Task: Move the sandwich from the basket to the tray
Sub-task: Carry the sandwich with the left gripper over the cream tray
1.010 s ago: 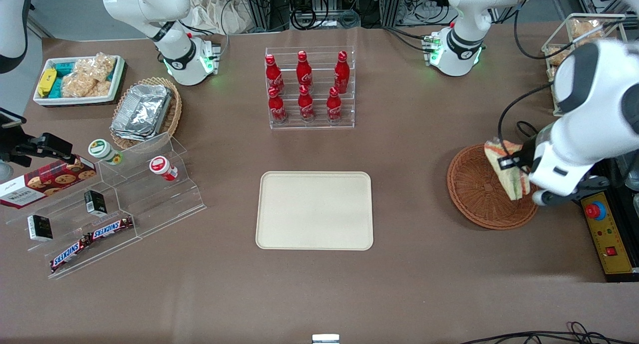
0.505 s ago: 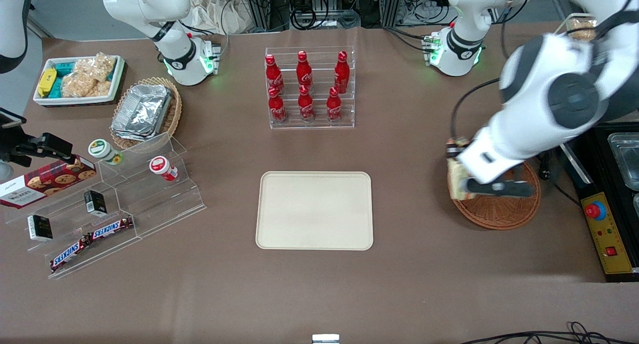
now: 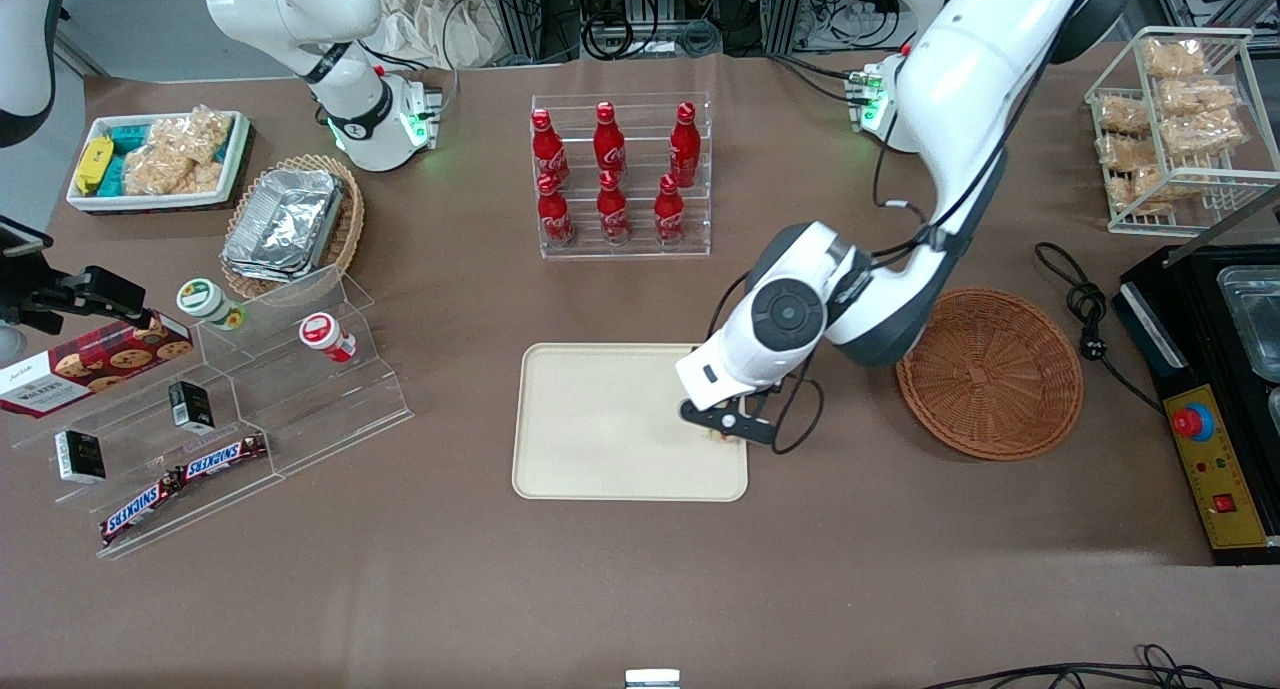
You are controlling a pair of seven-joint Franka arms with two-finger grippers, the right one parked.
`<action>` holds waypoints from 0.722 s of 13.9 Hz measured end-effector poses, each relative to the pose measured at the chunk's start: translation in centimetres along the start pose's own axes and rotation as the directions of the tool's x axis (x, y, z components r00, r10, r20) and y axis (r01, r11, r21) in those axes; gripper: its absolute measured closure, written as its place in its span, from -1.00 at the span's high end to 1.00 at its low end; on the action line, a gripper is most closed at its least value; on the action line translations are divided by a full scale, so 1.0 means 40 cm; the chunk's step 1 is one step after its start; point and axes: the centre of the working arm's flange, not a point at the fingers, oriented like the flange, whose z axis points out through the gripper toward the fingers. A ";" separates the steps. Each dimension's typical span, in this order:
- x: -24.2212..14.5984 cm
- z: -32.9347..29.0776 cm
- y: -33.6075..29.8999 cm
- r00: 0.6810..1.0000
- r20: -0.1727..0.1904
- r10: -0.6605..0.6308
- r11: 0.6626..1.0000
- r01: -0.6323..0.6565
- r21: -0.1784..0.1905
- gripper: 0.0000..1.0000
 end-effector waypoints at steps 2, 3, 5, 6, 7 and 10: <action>0.013 0.054 -0.016 1.000 -0.008 -0.010 1.000 0.009 -0.008 -0.64; 0.016 0.073 -0.026 1.000 -0.006 -0.016 1.000 0.015 -0.008 -0.64; 0.023 0.096 -0.043 1.000 -0.009 -0.026 1.000 0.025 -0.008 -0.65; 0.028 0.097 -0.053 0.999 -0.013 -0.039 0.999 0.039 -0.005 -0.64; 0.032 0.093 -0.059 0.997 -0.017 -0.075 0.997 0.075 -0.004 -0.49; 0.037 0.077 -0.043 0.982 -0.030 -0.184 0.983 0.184 -0.011 0.07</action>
